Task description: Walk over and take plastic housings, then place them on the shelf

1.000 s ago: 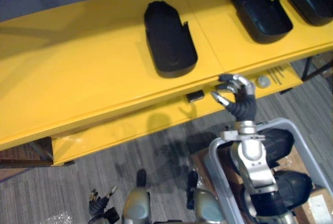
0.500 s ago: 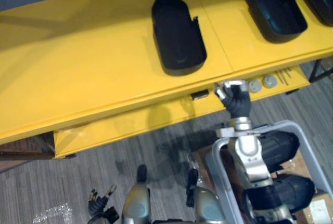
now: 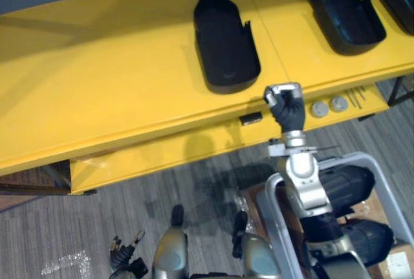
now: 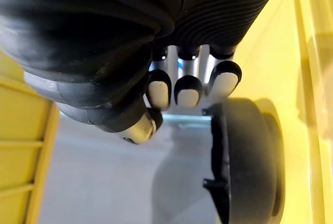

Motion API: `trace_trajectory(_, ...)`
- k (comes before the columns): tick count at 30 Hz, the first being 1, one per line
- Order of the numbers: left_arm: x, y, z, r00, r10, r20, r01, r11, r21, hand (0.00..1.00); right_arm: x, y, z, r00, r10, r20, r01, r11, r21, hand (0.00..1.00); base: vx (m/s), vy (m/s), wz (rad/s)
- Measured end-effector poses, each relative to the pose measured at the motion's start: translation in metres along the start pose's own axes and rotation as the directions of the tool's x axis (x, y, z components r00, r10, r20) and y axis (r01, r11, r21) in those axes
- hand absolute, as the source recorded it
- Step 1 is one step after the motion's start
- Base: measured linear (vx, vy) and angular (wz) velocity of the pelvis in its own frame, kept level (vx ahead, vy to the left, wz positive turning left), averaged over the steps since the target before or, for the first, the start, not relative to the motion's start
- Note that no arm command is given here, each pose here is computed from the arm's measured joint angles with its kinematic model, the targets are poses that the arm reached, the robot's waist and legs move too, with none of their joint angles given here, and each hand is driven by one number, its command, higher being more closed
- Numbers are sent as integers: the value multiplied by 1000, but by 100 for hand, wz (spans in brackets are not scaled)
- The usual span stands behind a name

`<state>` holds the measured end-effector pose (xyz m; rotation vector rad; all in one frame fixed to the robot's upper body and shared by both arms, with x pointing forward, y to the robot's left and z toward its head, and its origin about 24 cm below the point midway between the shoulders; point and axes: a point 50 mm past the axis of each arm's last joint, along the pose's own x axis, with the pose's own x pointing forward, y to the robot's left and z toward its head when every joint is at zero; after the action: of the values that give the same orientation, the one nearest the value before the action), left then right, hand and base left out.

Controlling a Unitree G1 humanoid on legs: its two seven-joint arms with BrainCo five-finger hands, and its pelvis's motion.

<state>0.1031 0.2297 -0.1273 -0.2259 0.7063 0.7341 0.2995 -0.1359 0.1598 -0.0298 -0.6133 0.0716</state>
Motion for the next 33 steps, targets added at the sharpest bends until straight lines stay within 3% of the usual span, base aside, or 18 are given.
trace_trajectory(13, 2, 5, 1, 1000, 3, -10, -3, 1000, -8, 0, 22, 9, 3, 997, 73, 26, -73, 997, -12, 100, -11, -2, 6)
trace_trajectory(33, 2, 3, 4, 1000, -11, -5, 11, 1000, 16, 0, 29, 12, -15, 991, 101, -82, -104, 994, -27, 100, 0, 0, 0)
